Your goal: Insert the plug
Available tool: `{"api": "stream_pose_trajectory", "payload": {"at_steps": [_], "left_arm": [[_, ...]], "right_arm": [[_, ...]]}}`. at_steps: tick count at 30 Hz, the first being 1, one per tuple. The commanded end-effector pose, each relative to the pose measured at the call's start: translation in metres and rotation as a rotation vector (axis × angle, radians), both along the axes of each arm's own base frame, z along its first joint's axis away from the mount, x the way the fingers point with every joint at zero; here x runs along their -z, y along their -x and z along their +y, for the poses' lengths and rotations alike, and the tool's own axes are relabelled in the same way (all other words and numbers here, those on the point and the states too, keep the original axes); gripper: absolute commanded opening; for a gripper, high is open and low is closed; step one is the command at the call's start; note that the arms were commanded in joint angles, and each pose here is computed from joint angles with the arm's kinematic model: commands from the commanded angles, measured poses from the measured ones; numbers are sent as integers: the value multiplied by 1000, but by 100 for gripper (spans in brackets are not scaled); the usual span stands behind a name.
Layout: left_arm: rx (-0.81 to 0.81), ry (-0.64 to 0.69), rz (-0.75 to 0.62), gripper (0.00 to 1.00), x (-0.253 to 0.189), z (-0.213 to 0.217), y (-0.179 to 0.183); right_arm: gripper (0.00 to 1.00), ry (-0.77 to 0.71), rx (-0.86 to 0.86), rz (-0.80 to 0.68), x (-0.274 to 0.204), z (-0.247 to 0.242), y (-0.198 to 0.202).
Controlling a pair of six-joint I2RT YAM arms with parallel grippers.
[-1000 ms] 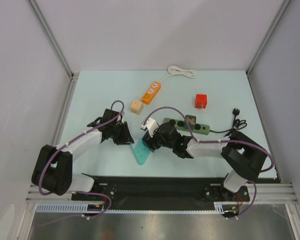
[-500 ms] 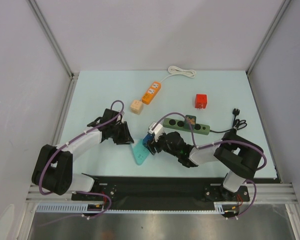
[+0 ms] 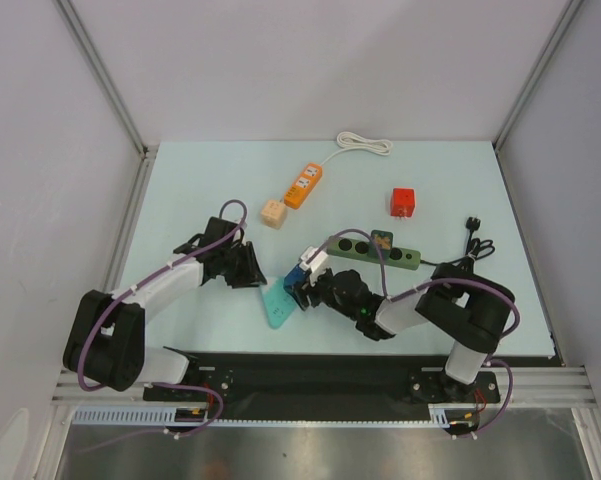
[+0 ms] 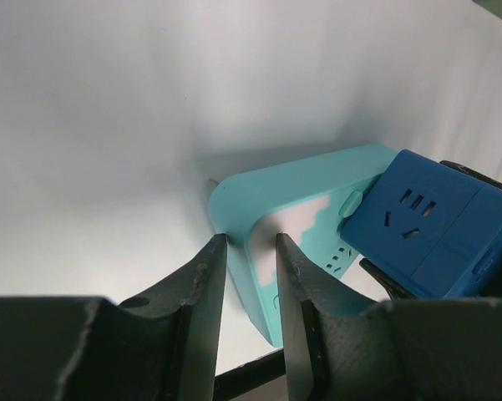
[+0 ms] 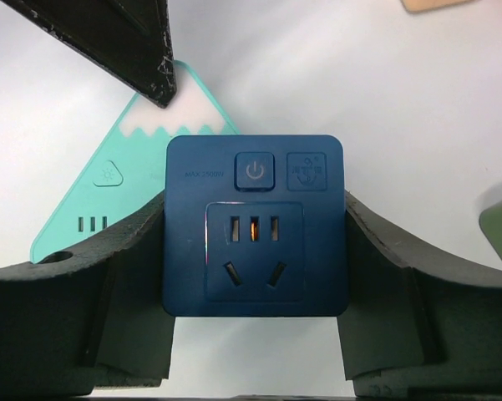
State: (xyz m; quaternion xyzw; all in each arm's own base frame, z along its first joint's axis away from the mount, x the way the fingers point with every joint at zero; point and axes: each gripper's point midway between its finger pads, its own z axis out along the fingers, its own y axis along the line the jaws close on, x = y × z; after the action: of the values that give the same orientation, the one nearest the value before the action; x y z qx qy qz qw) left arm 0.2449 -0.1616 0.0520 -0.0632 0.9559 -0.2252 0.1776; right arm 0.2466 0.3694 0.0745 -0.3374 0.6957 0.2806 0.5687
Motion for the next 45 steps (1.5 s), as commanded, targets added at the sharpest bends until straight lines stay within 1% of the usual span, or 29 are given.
{"api": "stream_pose_trajectory", "payload": {"at_steps": [1,2,3,4,5,6,9,10,12,13,16,21,23,24,28,30,31,32,33,34,35,36,37,40,42,43,45], "left_arm": [[-8,-51,55,35,10,8,13],[-9,-52,53,36,10,8,13],[-10,-49,52,36,9,8,12],[-10,-48,50,36,8,8,12],[-9,-47,51,38,8,7,12],[-9,-46,48,38,7,7,11],[-7,-45,46,41,6,7,10],[-6,-43,45,41,6,6,10],[-6,-41,44,43,5,6,9],[-5,-39,43,44,5,5,9],[-5,-37,44,45,4,4,8],[-3,-35,49,45,5,3,6],[-3,-34,47,45,5,3,6],[-2,-32,48,45,5,2,6],[-2,-26,43,45,2,1,4],[-3,-25,42,45,2,1,4],[-3,-22,40,44,2,1,4],[-2,-19,41,44,2,0,4],[-3,-18,39,44,1,0,4],[-3,-18,39,44,1,0,4],[-5,-19,40,44,2,0,4],[-7,-19,42,44,3,0,5],[-6,-19,46,44,4,0,5],[-6,-22,54,43,8,1,5],[-7,-25,58,43,10,1,6],[-7,-26,61,43,10,1,7],[-9,-32,60,43,11,2,7]], "right_arm": [[39,220,-18,160,44,-21,24],[48,239,-26,139,37,-19,22],[53,234,-29,130,30,-17,19],[62,227,-31,121,21,-16,16],[64,250,-31,125,21,-18,15],[67,242,-24,115,14,-16,8],[83,236,-37,98,1,-14,2],[87,234,-42,93,-2,-13,0],[89,247,-46,86,-5,-14,-3],[93,241,-59,81,-10,-11,-5],[100,257,-60,73,-12,-12,-11],[100,227,-65,31,-44,-6,-20],[100,235,-102,39,-51,-3,-15],[100,221,-104,28,-62,1,-15],[100,185,-91,10,-91,-4,-14],[99,198,-81,32,-93,-9,-12],[92,189,-81,32,-102,-8,-12],[79,207,-82,53,-101,-12,-9],[52,201,-65,78,-101,-14,-8],[14,203,-33,85,-102,-18,-10],[6,204,-41,100,-99,-19,-6],[2,198,-34,120,-95,-20,-3],[0,210,-17,140,-85,-24,-2],[0,197,-21,179,-63,-22,3],[0,225,-17,246,-32,-24,8],[0,220,-44,278,-23,-20,14],[0,240,-44,304,-10,-18,15]]}}
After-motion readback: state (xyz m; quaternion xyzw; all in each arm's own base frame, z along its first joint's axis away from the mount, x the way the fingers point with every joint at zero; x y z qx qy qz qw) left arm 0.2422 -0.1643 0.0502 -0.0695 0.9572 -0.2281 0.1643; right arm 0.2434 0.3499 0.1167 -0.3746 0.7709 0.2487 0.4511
